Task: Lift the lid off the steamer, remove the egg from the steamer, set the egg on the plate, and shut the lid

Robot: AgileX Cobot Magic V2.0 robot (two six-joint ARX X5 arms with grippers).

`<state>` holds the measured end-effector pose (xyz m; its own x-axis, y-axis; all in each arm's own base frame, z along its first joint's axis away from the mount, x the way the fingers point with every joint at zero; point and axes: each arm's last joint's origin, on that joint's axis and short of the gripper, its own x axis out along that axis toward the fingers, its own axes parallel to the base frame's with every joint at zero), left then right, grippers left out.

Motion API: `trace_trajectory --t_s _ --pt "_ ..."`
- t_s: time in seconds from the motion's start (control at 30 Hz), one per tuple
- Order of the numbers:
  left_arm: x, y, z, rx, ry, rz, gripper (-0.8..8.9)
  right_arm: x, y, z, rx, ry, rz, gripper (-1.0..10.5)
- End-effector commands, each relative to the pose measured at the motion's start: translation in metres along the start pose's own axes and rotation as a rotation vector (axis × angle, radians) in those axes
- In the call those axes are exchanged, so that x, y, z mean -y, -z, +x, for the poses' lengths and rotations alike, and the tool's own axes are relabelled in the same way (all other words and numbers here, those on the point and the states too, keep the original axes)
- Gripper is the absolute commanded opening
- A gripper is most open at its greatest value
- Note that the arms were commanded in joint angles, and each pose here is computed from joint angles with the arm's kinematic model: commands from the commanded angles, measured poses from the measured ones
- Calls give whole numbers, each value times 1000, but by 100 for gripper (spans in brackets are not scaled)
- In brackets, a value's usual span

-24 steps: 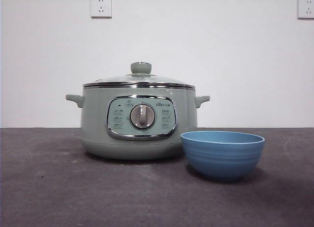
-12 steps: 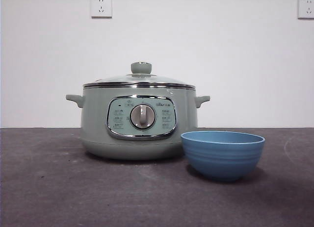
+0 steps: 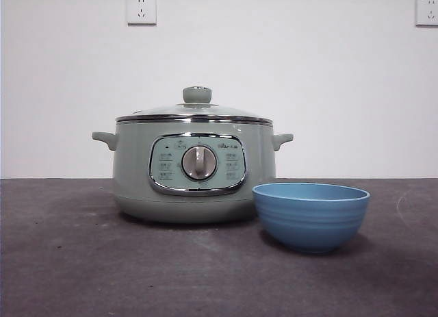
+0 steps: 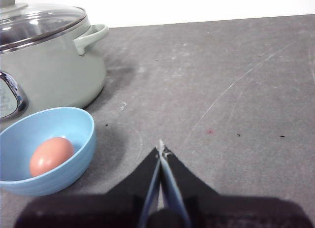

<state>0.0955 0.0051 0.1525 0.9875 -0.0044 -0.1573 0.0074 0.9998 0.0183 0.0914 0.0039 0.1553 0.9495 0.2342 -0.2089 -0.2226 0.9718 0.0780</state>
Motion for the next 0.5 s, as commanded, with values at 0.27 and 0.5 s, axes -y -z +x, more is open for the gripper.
trace_trajectory --t_s 0.27,0.5 --pt "0 4 1 -7 -4 -11 -3 0 3 1 -7 0 1 1" --pt "0 4 1 -7 -4 -11 -4 0 3 1 -7 -1 1 1"
